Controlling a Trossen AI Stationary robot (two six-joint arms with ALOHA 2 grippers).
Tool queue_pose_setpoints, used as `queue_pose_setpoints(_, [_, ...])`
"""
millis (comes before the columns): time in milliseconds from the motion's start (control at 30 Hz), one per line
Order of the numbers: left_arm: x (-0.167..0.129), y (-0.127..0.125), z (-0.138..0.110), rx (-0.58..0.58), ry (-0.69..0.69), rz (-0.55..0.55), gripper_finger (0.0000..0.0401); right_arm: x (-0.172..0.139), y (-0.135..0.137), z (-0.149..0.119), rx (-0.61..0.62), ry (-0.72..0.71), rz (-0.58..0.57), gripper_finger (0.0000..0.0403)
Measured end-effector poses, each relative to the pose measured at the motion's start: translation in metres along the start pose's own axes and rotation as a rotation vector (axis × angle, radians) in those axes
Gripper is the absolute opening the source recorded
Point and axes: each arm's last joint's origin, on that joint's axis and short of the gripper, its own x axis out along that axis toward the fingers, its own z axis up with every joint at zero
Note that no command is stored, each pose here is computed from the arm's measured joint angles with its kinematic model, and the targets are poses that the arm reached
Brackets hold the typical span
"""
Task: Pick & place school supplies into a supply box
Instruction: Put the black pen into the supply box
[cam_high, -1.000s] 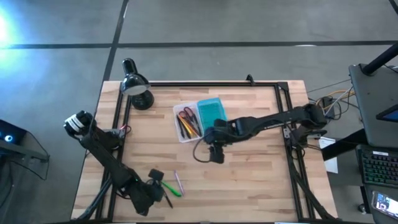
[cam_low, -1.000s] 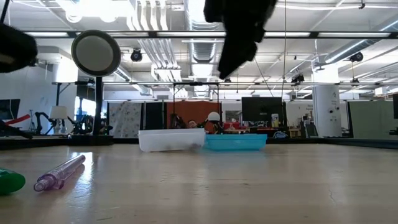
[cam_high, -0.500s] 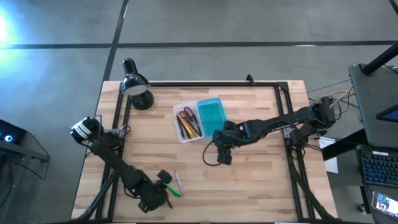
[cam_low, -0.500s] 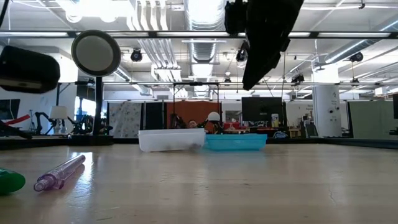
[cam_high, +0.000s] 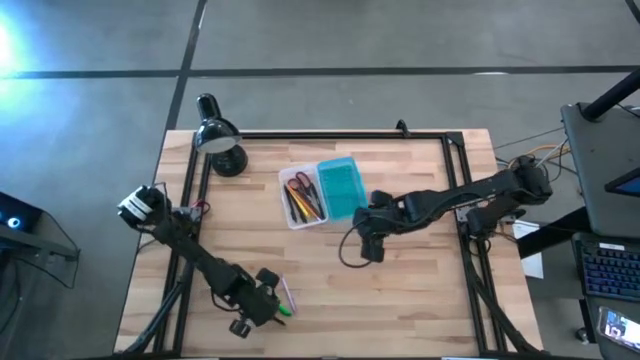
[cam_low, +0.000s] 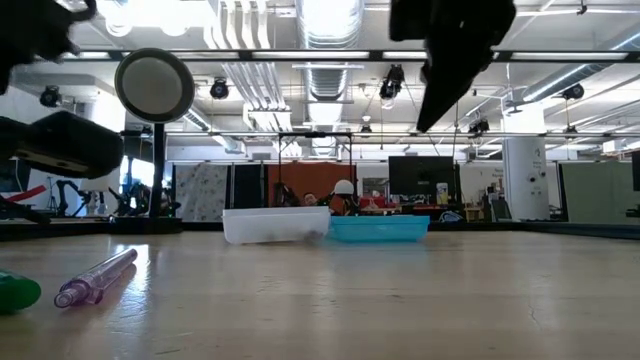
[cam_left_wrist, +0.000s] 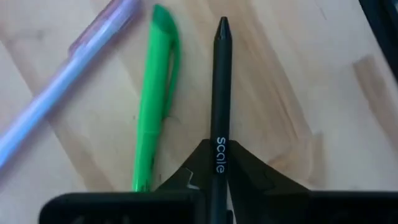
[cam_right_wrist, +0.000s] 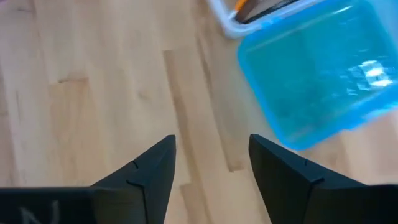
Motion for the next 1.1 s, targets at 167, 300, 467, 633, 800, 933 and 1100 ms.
queue_pose_setpoints(167, [-0.034, -0.009, 0.01, -0.263, 0.064, -0.041, 0.0012, -0.027, -0.016, -0.022, 0.025, -0.065, -0.014, 0.0177])
queue_pose_setpoints(300, [-0.104, -0.015, 0.037, -0.51, -0.147, -0.033, 0.0011, -0.05, -0.031, -0.043, 0.091, -0.152, -0.037, 0.0165])
queue_pose_setpoints(467, [-0.154, 0.056, 0.033, -1.12, -0.439, 0.261, 0.0011, -0.065, -0.047, -0.063, 0.322, -0.322, -0.101, 0.0152])
queue_pose_setpoints(633, [-0.165, 0.14, 0.01, -1.676, -0.742, 0.287, 0.0012, -0.063, -0.051, -0.069, 0.484, -0.405, -0.09, 0.0144])
queue_pose_setpoints(800, [-0.154, 0.199, -0.018, -1.811, -0.923, 0.29, 0.0013, -0.054, -0.05, -0.067, 0.499, -0.416, -0.14, 0.0143])
queue_pose_setpoints(933, [-0.127, 0.23, -0.052, -1.847, -0.811, 0.375, 0.0017, -0.046, -0.047, -0.063, 0.529, -0.413, -0.165, 0.0143])
queue_pose_setpoints(1100, [-0.11, 0.245, -0.064, -1.801, -0.803, 0.29, 0.005, -0.034, -0.044, -0.062, 0.551, -0.383, -0.185, 0.0142])
